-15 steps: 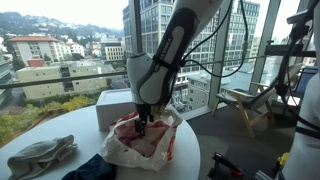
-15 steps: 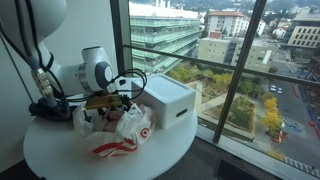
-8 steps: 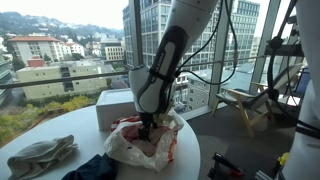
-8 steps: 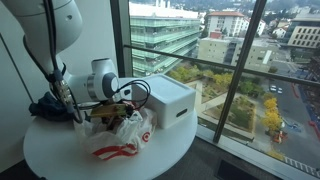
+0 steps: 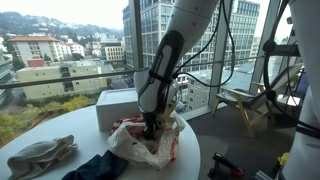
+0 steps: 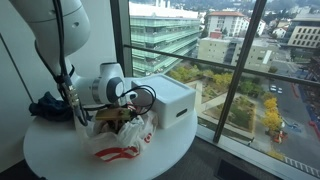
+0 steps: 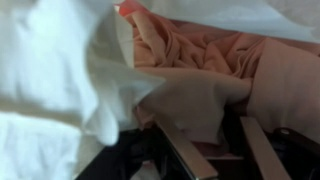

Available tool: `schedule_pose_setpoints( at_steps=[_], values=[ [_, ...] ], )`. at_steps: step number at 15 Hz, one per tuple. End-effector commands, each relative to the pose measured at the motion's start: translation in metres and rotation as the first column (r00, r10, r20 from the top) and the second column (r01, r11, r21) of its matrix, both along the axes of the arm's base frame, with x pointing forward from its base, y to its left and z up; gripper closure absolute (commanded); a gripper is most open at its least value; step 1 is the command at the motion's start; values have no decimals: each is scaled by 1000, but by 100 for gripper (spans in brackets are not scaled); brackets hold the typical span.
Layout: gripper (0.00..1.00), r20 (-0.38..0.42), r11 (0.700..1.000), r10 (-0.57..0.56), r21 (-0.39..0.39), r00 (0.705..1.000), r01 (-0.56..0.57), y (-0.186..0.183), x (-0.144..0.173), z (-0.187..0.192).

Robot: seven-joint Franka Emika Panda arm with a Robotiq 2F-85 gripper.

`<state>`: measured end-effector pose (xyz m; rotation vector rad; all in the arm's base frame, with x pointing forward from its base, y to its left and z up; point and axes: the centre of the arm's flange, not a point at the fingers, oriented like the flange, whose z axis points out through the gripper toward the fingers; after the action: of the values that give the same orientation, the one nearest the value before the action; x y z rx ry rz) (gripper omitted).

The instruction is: Remove the shirts from the plastic bag.

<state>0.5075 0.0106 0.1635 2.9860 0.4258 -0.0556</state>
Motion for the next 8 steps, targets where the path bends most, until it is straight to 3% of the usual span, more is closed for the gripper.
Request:
schedule_pose_setpoints(
  at_steps=[1,3,6,8],
  values=[
    [77,4,999,-21,27,1000,21,-8,4,9],
    [89,-2,998,-54,37,999,54,-11,6,12],
    [92,-29,990,-127,65,991,129,-18,12,23],
    [89,-49,986,-146,79,988,149,-16,17,45]
  ],
)
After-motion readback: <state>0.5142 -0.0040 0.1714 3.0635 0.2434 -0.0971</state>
